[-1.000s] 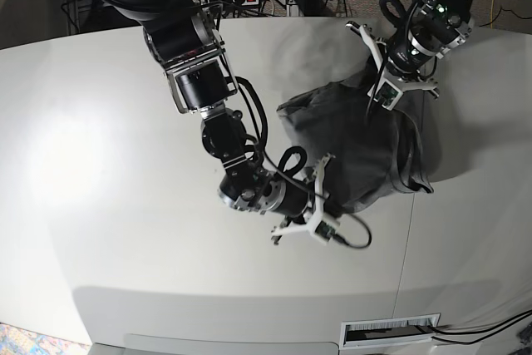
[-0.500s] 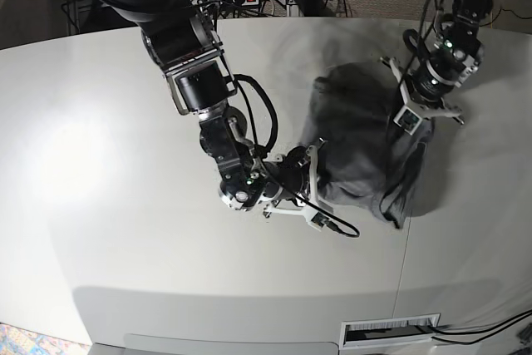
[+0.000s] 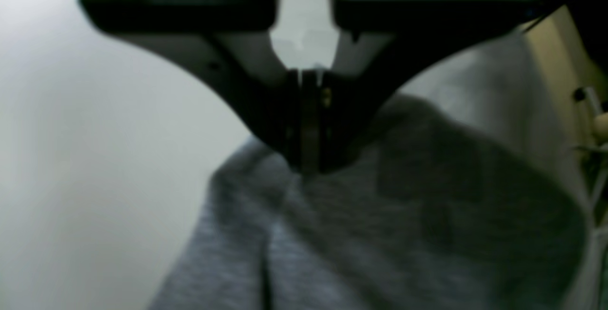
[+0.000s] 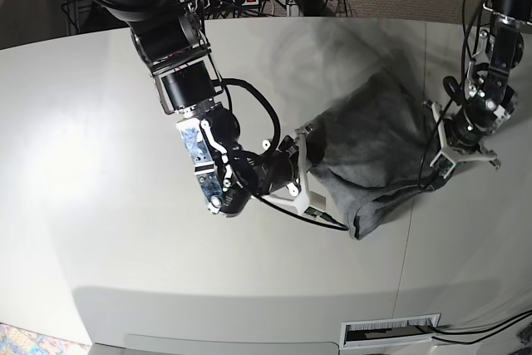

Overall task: Fold the T-shirt properly
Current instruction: 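Release the right gripper and press the bundle flat with the left gripper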

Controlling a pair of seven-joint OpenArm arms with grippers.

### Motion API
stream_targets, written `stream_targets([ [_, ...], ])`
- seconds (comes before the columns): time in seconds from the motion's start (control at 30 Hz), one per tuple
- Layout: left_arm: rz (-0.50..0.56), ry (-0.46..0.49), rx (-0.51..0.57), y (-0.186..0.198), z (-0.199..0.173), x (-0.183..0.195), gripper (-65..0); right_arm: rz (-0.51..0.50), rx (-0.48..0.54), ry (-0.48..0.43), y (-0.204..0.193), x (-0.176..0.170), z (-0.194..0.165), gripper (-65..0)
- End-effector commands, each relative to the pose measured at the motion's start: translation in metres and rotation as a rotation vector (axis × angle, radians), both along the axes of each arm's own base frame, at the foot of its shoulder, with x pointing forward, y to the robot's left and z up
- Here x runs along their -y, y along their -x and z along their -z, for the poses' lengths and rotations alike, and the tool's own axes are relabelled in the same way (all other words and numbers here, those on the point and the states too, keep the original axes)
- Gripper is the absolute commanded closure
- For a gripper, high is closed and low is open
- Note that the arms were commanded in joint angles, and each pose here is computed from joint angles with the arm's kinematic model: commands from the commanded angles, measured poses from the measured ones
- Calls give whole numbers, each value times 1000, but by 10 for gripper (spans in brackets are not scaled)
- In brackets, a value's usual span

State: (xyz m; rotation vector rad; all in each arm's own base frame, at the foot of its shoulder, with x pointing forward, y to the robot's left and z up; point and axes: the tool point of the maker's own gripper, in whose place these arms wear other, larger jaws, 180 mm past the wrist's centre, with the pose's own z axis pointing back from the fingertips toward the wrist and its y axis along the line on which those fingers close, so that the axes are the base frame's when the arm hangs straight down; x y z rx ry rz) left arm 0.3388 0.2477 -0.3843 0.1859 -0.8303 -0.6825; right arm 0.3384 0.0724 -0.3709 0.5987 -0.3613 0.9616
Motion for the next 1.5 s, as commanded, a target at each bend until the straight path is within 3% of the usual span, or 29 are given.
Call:
stream_targets([
  [0.0,8,-4,57,-15,-18,-5,0,-13,30,-43,-9,-9,-21,0],
  [0.23,17,59,92,-38,-25,-10,0,-45,-37,-135,5,-21,-33,0],
  [0.4,-17,10,60,-41,-20,-28,0,-42,-36,-135,4,-20,-33,0],
  [0.5,-40,-1,16,-38,-29,-29,0,-4,16,-202,-9,-27,-44,0],
  [0.57,-42,44,-9,-35,-42,-16,0,39,84,-233,-25,-23,-52,0],
  [0.8,98,229,-2,-17,-90,62,0,138,272,-153,-73,20,-59,0],
  [0.9,139,276,-9,0,-88,87,0,218,302,-163,-90,39,-67,0],
  [1.1,141,431,-69,27,-64,132,0,426,334,-275,-121,84,-92,0],
  [1.2,141,494,-65,31,-62,149,0,482,340,-262,-127,103,-92,0],
  [1.3,135,523,-73,34,-59,160,0,518,353,-208,-131,120,-86,0],
  [1.47,126,437,-111,51,-28,149,0,546,354,-162,-132,136,-81,0],
])
